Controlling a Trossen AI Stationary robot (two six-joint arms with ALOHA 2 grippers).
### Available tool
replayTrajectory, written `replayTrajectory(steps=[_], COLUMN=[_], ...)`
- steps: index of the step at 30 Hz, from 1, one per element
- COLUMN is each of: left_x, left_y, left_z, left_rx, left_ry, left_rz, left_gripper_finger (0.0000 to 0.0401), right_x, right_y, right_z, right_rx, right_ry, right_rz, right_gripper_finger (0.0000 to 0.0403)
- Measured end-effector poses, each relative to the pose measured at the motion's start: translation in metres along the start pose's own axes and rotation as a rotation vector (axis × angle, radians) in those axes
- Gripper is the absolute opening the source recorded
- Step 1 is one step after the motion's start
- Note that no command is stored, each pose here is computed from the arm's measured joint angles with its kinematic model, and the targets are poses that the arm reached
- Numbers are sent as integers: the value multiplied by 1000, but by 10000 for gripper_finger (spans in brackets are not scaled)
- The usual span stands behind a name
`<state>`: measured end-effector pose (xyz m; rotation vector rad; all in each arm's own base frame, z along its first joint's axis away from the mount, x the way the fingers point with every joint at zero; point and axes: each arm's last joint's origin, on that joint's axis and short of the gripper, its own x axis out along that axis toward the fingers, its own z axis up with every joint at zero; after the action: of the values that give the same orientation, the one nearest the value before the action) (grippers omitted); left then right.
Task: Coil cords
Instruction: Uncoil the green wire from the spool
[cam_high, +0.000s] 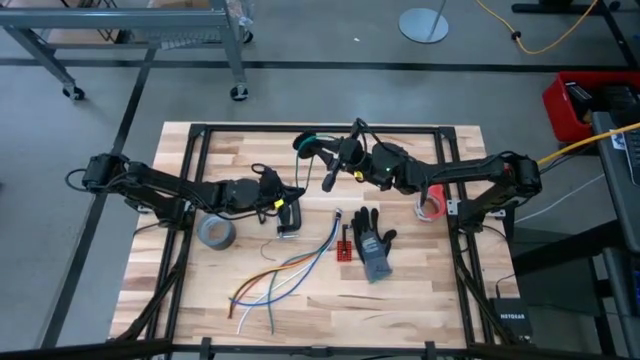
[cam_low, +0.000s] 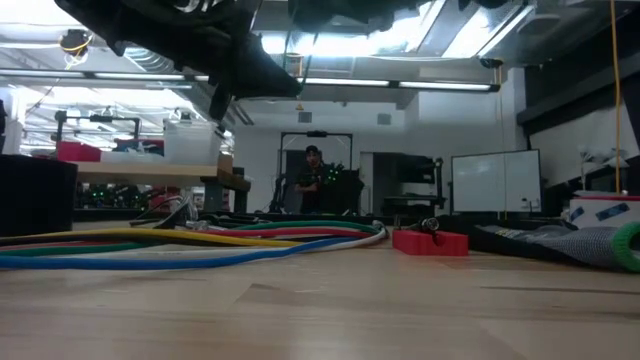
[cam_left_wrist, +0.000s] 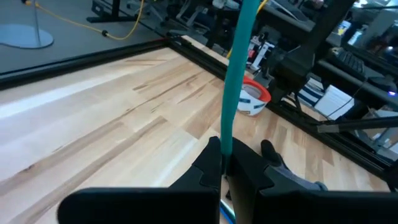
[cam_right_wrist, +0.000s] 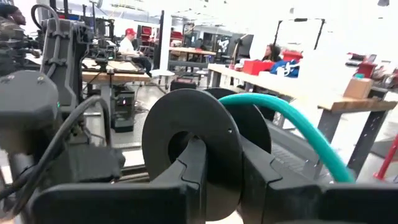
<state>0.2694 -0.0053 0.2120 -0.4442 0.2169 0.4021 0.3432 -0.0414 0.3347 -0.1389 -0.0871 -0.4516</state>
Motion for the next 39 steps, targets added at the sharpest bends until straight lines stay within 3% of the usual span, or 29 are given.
replayTrajectory(steps=[7,10,13,20,25,33,39], left_x=[0,0,0,0,0,0,-8], left_y=[0,3,5,10,7,2,8], left_z=[0,-7,-12,-17,-12,6,23], left_rx=[1,54,96,79,69,90,103], left_ry=[0,54,95,148,108,-45,-109], left_rz=[0,1,14,68,51,-13,-1], left_gripper_finger=[17,32,53,121,139,128,128], right_x=[3,4,1,3,4,2,-1], right_y=[-2,-4,-8,-8,-5,-3,-1], right_z=[17,26,36,42,29,10,-3], right_rx=[-14,0,-21,-69,-114,-183,-194], right_ry=[-42,-90,-144,-96,18,208,329], right_rz=[-20,-46,-83,-79,-53,-5,56], right_gripper_finger=[57,57,57,57,57,57,57])
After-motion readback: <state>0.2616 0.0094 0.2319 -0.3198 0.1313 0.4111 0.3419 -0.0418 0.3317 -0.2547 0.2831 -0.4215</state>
